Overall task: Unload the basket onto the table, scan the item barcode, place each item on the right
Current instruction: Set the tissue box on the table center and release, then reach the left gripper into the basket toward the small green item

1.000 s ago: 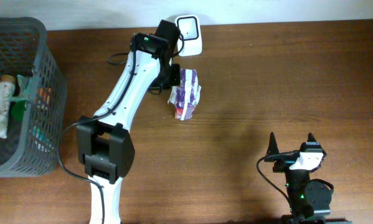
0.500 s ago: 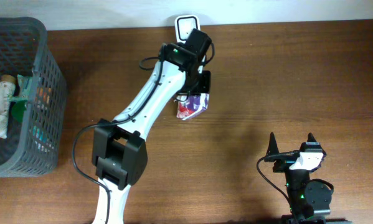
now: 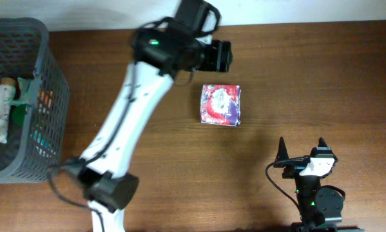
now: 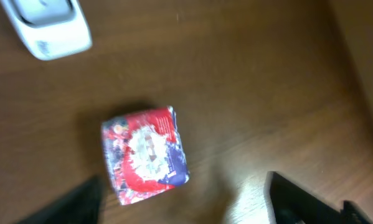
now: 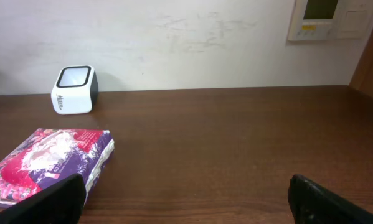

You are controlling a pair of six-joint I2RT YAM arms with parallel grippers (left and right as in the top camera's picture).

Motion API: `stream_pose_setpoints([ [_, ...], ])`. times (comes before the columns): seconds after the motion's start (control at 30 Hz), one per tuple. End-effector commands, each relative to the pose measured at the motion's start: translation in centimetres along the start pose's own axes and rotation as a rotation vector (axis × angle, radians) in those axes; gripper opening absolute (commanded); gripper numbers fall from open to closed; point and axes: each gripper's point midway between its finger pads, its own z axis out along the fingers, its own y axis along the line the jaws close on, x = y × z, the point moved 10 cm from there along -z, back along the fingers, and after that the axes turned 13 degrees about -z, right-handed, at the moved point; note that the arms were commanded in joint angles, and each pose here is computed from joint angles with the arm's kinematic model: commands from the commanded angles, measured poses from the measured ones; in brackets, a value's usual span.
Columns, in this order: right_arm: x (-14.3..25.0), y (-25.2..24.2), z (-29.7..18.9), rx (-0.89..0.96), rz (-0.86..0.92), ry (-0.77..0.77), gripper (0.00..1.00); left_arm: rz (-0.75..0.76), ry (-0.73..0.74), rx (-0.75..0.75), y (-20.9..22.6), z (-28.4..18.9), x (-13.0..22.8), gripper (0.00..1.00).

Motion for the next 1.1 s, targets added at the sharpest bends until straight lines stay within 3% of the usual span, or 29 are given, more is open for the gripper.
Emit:
stream_pose_setpoints([
  [0.0, 0.3, 0.0, 0.0, 0.006, 0.005, 0.007, 0.98, -0.059, -0.151, 0.001, 3.0, -7.7, -2.3, 0.97],
  [0.3, 0.3, 0.0, 0.0, 0.006, 0.005, 0.007, 0.98, -0.344, -0.434, -0.207, 15.2, -20.6, -4.3, 0.99],
  [0.53, 0.3, 0.0, 0.0, 0.006, 0.005, 0.007, 0.99, -0.68, -0.526, -0.737, 27.1, -26.6, -1.8, 0.99],
  [0.73, 0.3, 0.0, 0.0, 0.006, 0.005, 0.007, 0.98, -0.881, -0.502, -0.839, 34.3, -26.5, -1.5, 0.99],
  [0.9, 0.3, 0.0, 0.0, 0.006, 0.005, 0.007, 0.99, -0.93, -0.382, -0.978, 40.7, -23.9, -1.3, 0.96],
  [1.07, 0.3, 0.0, 0.0, 0.006, 0.005, 0.007, 0.98, -0.983, -0.289, -0.985, 42.2, -21.9, -0.6, 0.98],
])
